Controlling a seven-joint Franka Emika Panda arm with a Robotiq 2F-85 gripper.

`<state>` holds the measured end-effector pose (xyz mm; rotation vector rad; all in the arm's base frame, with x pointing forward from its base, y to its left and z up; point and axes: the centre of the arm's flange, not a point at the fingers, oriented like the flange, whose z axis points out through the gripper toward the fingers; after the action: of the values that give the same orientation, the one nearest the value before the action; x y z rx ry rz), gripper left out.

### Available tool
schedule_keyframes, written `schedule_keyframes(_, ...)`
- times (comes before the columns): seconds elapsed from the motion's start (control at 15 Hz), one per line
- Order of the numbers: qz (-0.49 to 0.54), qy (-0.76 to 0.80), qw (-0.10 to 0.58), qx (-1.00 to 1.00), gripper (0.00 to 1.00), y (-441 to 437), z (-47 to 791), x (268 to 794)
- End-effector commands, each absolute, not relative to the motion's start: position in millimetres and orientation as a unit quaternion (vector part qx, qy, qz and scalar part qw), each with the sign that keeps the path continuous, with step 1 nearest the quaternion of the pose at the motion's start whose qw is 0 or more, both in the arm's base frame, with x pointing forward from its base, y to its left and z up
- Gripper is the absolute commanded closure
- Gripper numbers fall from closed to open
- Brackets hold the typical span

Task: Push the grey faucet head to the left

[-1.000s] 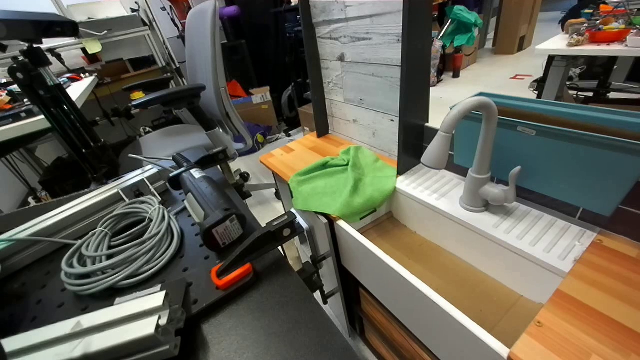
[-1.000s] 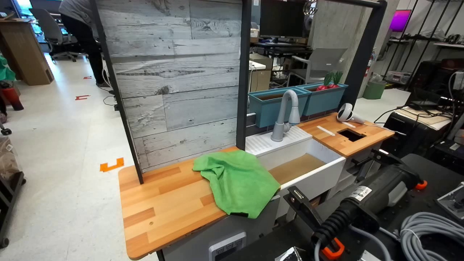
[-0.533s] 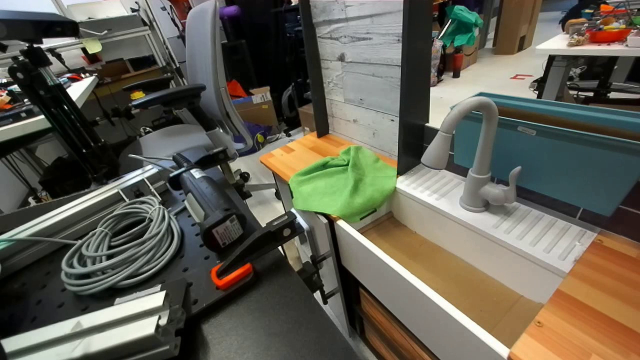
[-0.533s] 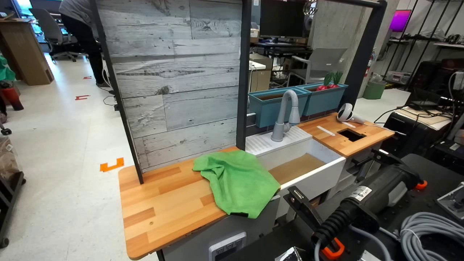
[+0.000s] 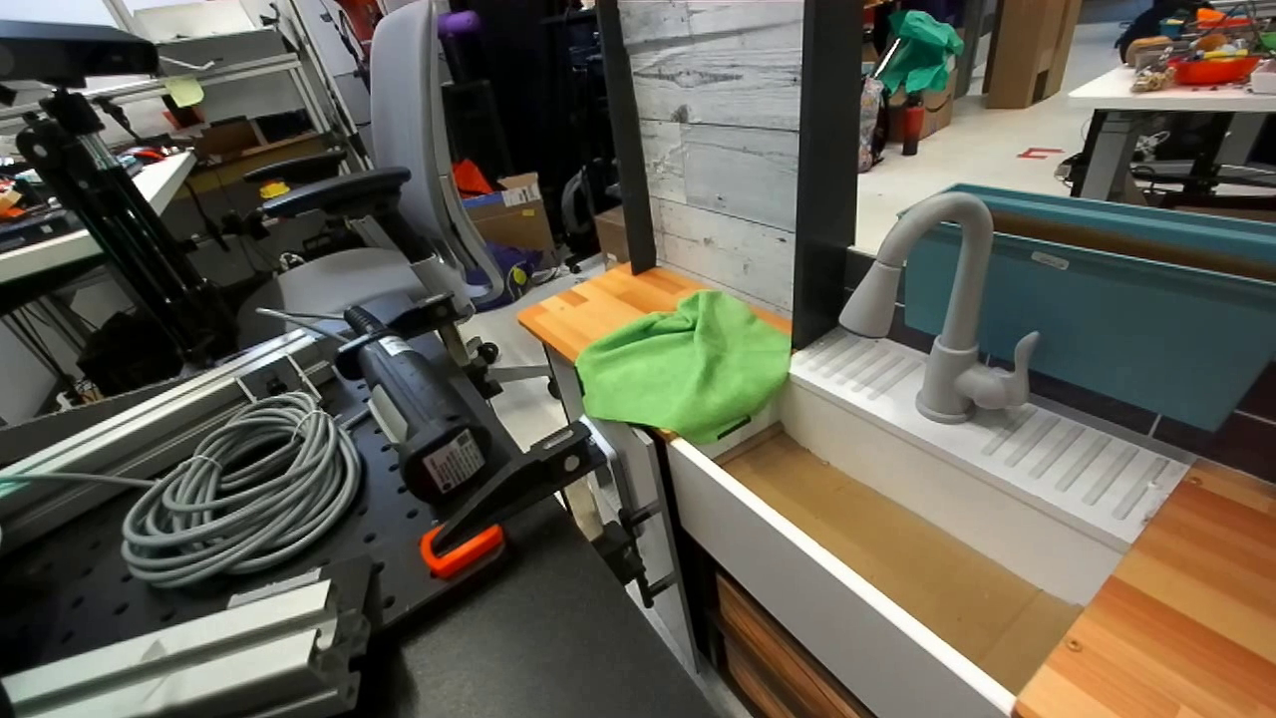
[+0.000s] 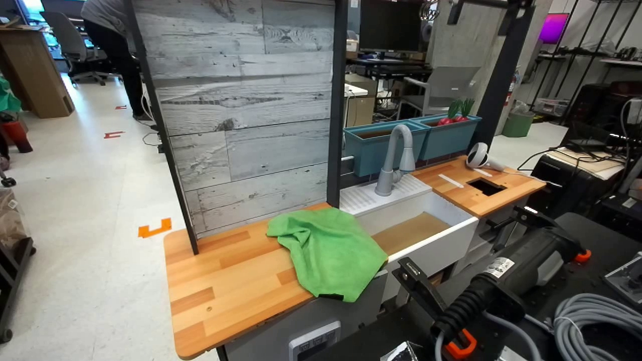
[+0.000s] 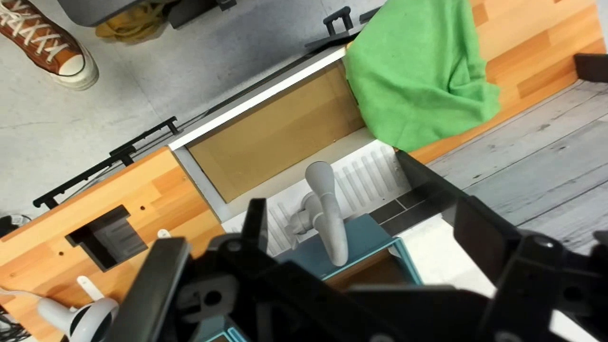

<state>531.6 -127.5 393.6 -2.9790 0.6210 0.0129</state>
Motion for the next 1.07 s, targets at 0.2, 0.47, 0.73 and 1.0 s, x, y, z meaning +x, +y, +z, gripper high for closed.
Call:
schedule_keyframes(0.2, 0.018, 0.211, 0.041, -0.976, 0.0, -138, 355, 553)
schedule_keyframes(0.47, 0.016, 0.21, 0.037, -0.977, 0.0, -140, 356, 557)
schedule_keyframes(0.73, 0.032, 0.216, 0.031, -0.975, 0.0, -149, 315, 582)
schedule_keyframes(1.0, 0.046, 0.219, 0.02, -0.974, 0.0, -153, 273, 604)
